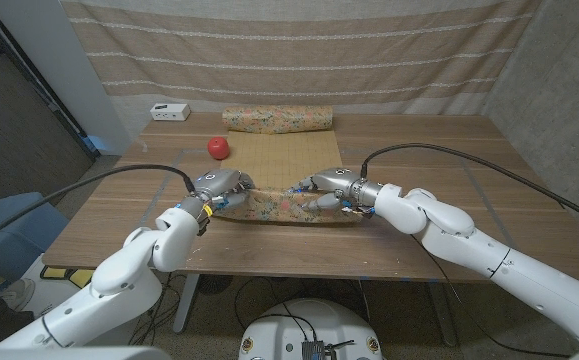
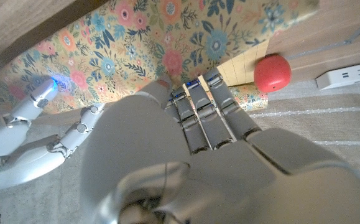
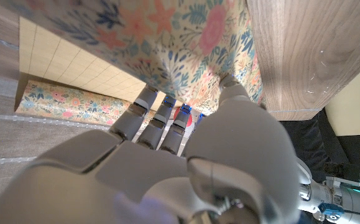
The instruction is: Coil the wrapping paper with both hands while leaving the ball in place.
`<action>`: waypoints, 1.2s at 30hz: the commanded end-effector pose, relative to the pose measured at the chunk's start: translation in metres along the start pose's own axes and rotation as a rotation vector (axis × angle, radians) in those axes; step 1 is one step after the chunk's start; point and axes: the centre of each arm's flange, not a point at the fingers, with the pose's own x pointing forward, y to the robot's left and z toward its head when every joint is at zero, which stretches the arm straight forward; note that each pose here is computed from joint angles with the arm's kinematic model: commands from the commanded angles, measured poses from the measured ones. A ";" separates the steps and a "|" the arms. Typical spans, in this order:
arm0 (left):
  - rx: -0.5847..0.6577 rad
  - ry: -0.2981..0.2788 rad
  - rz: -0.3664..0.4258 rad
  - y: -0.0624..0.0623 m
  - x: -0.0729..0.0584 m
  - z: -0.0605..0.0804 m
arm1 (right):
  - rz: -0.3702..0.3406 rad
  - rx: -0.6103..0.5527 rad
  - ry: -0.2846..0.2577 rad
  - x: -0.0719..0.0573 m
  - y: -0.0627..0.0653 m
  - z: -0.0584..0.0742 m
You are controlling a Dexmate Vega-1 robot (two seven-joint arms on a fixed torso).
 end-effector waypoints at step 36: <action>-0.078 -0.197 0.077 0.049 0.050 0.024 | -0.367 0.137 -0.043 -0.015 -0.030 -0.028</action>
